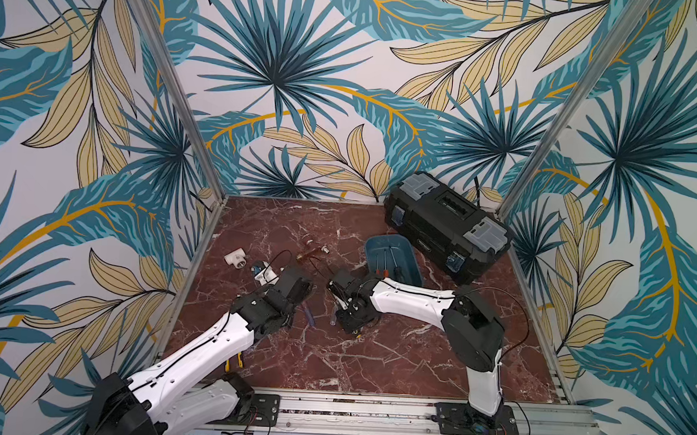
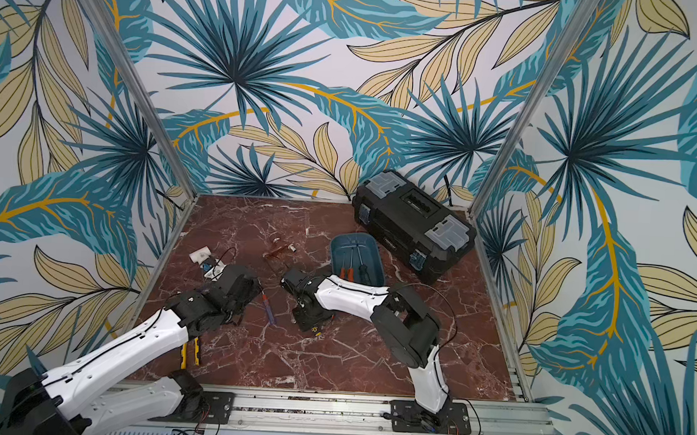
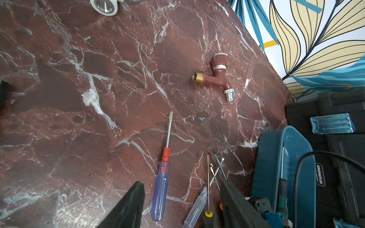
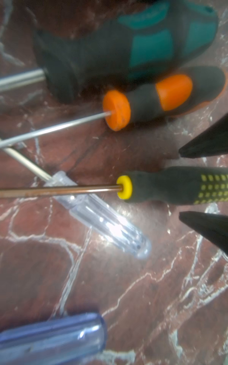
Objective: Put the screwdriver on the desktop into the storage box
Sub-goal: Pick up the screwdriver from the center of the board, then place the screwdriver in the storage box.
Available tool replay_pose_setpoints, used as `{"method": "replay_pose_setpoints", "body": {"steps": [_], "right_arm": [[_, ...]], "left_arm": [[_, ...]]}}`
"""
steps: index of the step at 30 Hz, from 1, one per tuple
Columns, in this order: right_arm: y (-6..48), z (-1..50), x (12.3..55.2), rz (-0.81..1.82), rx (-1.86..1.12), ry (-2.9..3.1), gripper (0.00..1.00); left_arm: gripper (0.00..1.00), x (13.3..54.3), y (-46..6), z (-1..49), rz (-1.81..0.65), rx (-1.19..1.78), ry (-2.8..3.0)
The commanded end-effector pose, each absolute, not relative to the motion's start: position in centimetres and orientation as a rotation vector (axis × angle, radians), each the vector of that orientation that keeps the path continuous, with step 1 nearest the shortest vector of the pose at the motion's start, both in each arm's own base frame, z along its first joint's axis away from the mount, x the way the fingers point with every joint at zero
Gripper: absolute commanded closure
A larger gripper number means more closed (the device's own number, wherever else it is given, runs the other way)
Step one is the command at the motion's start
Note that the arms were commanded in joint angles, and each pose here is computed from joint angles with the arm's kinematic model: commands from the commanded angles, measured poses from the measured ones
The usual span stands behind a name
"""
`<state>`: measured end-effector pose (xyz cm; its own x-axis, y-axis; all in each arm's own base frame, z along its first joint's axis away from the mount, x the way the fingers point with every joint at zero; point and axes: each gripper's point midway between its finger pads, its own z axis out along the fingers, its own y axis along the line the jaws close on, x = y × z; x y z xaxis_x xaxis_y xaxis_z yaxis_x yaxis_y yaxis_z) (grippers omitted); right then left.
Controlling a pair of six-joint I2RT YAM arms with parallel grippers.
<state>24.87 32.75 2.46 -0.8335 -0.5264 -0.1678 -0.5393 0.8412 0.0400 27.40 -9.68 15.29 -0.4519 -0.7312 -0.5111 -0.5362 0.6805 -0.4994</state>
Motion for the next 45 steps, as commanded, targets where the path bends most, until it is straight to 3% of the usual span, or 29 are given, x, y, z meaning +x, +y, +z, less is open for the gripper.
{"method": "replay_pose_setpoints", "body": {"steps": [1, 7, 19, 24, 28, 33, 45], "right_arm": [[32.2, 2.1, 24.9, 0.055, -0.877, 2.868, 0.51], [32.5, 2.3, 25.0, 0.040, -0.899, 2.854, 0.57], [33.1, 8.9, 25.2, 0.188, -0.889, 2.719, 0.84], [32.8, 14.4, 26.5, 0.255, -0.773, 2.596, 0.93], [29.1, 17.3, 30.4, 0.234, -0.480, 2.577, 0.98], [24.8, 16.2, 34.4, 0.256, -0.167, 2.660, 0.99], [21.8, 9.1, 37.9, 0.130, -0.057, 2.833, 0.97]], "left_arm": [[0.34, 27.1, -9.4, 15.0, -0.333, -0.979, 2.174], [0.34, 26.9, -9.1, 15.2, -0.327, -0.986, 2.169], [0.34, 26.3, -7.9, 15.3, -0.308, -0.998, 2.142], [0.34, 26.4, -7.9, 15.1, -0.307, -0.995, 2.142], [0.34, 26.8, -8.2, 14.7, -0.312, -0.980, 2.162], [0.33, 27.7, -9.7, 13.6, -0.362, -0.963, 2.225], [0.34, 27.4, -12.7, 9.7, -0.407, -0.947, 2.439]]}}
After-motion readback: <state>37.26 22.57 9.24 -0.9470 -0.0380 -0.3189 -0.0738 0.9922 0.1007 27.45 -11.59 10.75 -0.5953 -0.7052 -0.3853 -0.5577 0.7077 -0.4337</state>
